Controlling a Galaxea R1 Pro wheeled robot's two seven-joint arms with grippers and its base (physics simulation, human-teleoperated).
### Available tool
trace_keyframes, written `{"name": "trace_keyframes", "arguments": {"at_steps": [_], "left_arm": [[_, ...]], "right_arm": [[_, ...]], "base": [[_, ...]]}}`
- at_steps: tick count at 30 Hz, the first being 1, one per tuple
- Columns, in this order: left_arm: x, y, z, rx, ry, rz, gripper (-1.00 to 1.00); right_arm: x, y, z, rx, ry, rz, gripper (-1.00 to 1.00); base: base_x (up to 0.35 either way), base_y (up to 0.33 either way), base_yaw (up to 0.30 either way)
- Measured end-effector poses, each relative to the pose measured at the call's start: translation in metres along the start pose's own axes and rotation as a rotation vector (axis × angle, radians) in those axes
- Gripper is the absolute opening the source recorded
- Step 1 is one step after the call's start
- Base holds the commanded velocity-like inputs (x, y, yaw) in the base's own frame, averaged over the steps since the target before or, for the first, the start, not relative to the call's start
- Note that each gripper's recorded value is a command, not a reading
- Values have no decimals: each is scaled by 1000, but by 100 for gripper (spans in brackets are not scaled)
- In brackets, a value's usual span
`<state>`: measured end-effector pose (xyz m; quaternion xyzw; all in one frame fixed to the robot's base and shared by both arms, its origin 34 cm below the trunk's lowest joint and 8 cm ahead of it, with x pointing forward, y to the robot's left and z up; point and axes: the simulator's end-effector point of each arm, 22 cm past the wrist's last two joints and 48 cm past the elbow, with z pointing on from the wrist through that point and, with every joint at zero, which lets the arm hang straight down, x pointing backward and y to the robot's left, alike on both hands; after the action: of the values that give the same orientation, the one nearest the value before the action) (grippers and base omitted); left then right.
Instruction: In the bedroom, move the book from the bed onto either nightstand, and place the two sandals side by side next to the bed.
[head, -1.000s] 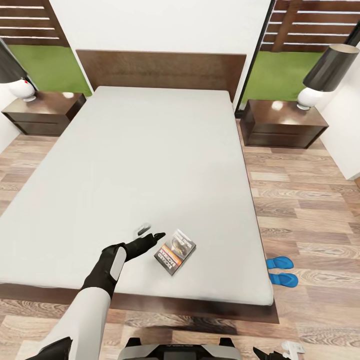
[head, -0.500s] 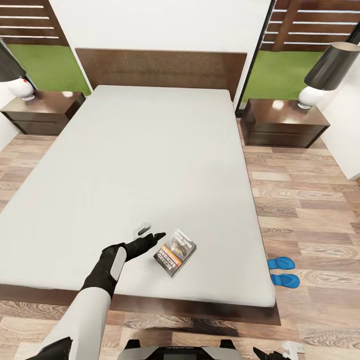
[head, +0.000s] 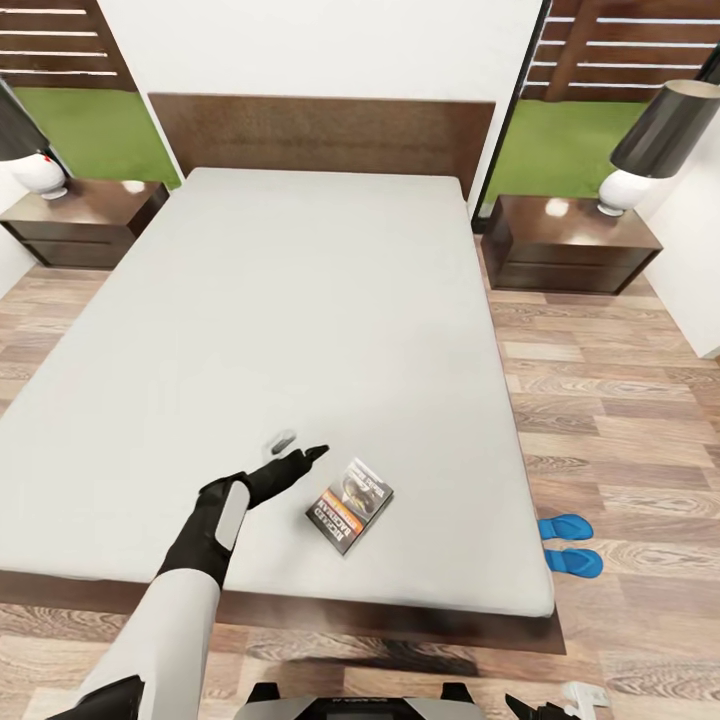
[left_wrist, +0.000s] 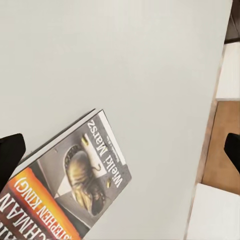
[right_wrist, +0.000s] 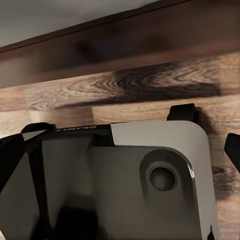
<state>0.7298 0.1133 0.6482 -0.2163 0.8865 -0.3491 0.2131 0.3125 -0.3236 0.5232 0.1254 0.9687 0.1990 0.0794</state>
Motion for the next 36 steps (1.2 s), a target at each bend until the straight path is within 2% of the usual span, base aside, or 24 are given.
{"name": "trace_keyframes", "arguments": {"at_steps": [10, 17, 25, 36], "left_arm": [[-1, -4, 1, 6, -4, 12, 100], [-22, -14, 8, 18, -51, 55, 100], [-18, -24, 22, 40, -31, 107, 100], [-14, -15, 34, 43, -23, 111, 100]], "right_arm": [[0, 0, 0, 2, -1, 1, 100], [0, -2, 5, 1, 0, 1, 100], [-1, -5, 14, 0, 0, 0, 100], [-1, -11, 28, -1, -1, 0, 100]], "base": [[0, 0, 0], [0, 0, 0], [0, 0, 0], [0, 0, 0]]}}
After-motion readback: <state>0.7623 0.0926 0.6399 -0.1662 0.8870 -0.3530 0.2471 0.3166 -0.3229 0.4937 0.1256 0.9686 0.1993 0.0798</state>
